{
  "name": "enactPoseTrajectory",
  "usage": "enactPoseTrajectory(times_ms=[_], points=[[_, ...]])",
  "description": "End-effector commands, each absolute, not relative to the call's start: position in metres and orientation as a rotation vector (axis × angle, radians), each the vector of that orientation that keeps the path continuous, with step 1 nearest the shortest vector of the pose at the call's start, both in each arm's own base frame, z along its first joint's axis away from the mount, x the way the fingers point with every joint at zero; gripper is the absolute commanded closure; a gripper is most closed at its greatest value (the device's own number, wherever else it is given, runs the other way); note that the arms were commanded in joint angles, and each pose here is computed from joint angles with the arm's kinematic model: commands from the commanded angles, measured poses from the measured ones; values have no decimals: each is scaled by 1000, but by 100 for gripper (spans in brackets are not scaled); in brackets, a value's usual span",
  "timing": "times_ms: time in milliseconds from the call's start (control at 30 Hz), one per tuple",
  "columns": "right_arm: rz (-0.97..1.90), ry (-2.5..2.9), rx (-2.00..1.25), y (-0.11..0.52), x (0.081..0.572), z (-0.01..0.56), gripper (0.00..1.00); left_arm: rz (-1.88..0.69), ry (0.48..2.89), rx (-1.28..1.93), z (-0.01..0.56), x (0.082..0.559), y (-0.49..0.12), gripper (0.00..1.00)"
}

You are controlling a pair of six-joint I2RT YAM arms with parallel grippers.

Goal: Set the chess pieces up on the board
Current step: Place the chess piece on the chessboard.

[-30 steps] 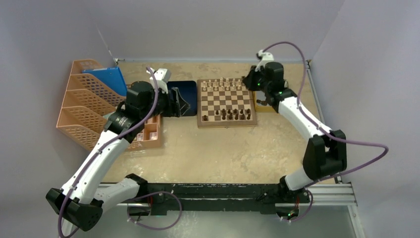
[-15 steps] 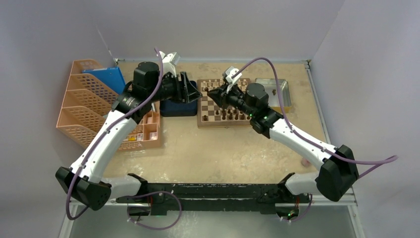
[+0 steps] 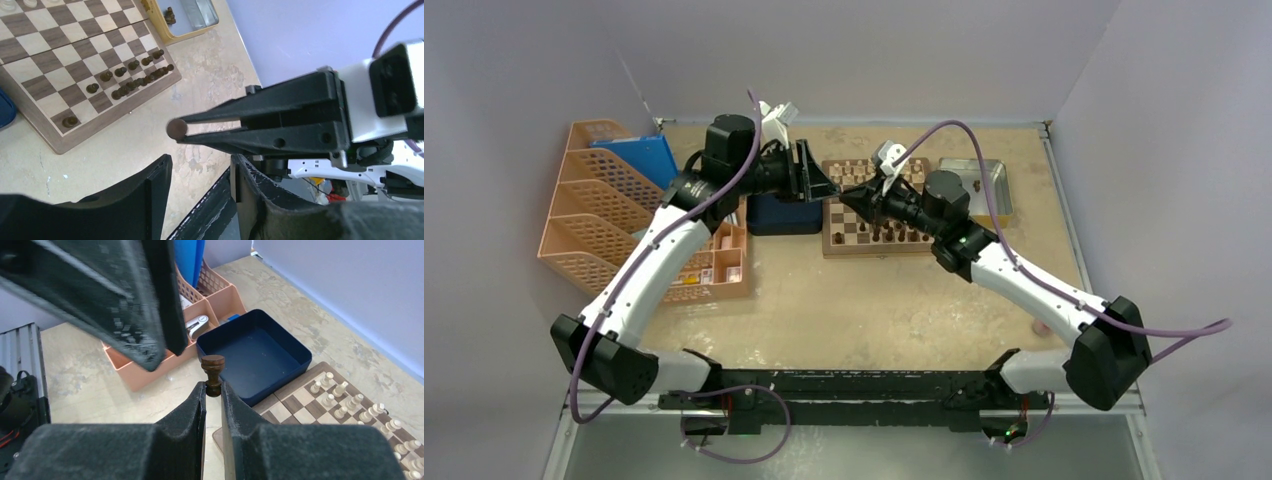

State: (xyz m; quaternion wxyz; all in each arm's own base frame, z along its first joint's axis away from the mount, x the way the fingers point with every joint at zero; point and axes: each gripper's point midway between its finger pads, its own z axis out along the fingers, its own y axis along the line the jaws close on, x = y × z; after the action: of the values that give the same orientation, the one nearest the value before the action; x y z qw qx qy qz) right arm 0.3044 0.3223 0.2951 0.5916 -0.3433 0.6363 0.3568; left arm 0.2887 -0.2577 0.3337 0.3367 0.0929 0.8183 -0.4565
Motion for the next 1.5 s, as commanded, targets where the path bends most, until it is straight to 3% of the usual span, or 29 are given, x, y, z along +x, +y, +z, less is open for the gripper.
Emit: enactPoseTrajectory(times_ms=[0,267,933,1300,1467], points=[[859,1331,-834,323,286,329,84,-1234,2129,203,342,295,-260,55],[856,1307,-829,319,281,333,84,-1242,2168,154,327,301,-261,52],[897,1329,-879,333,281,319,83,-1370,2211,127,308,298,-264,56],[873,1360,-850,333,290,308,84,-1380,2237,88,295,296,-259,84],[976,1425,-767,335,286,301,72,-1420,2189,103,305,293,-259,88]])
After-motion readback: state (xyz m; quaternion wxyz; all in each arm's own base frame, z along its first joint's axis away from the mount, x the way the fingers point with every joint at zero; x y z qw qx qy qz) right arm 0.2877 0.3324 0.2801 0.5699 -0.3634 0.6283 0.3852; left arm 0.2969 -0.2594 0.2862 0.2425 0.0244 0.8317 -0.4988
